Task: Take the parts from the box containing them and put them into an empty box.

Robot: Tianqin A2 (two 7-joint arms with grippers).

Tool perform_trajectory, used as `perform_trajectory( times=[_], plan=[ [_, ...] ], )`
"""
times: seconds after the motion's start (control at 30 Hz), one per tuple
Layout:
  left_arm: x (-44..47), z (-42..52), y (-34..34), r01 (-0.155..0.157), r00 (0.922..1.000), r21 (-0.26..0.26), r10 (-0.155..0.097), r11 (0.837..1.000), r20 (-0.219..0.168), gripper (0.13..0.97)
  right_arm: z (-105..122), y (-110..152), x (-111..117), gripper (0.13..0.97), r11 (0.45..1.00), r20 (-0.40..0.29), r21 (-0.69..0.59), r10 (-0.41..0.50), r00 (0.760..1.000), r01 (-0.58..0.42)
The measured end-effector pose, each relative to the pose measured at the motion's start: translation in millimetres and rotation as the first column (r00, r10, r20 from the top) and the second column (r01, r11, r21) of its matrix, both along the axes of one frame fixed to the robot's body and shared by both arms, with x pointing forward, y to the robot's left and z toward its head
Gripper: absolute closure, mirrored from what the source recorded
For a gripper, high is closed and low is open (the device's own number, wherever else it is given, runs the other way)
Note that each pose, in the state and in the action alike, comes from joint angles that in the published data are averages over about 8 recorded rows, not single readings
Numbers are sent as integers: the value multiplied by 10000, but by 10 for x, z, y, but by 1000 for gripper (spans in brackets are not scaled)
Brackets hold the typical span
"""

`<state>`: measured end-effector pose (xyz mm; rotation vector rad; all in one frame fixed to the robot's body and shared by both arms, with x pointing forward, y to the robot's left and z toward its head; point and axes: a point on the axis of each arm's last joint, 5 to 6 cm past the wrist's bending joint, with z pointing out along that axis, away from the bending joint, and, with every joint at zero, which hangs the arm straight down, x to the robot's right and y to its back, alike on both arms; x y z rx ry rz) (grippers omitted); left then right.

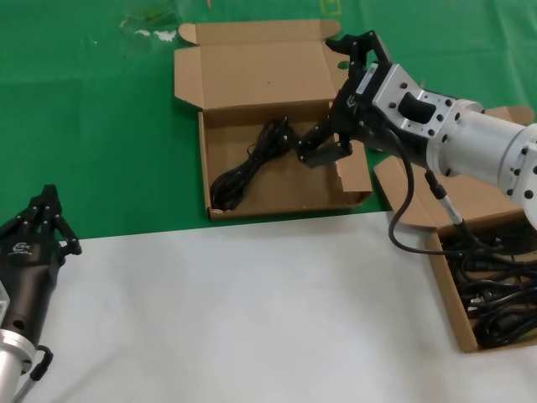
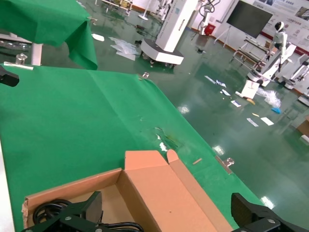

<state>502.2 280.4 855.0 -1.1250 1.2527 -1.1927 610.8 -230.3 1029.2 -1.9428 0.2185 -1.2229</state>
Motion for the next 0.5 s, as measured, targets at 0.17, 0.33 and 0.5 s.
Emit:
perform_trajectory(
  times=[0.17,0.33,0.5],
  plan=[
    [0,0,0,0,10000,0,0,10000,0,943,-22,0,-8,181,9999,14,112,12,10000,-13],
    [0,0,0,0,10000,0,0,10000,0,895,-92,-2,-31,138,9988,71,479,47,10000,-50],
    [0,0,0,0,10000,0,0,10000,0,867,-193,-7,-67,137,9949,149,1006,46,9999,-61]
  ],
)
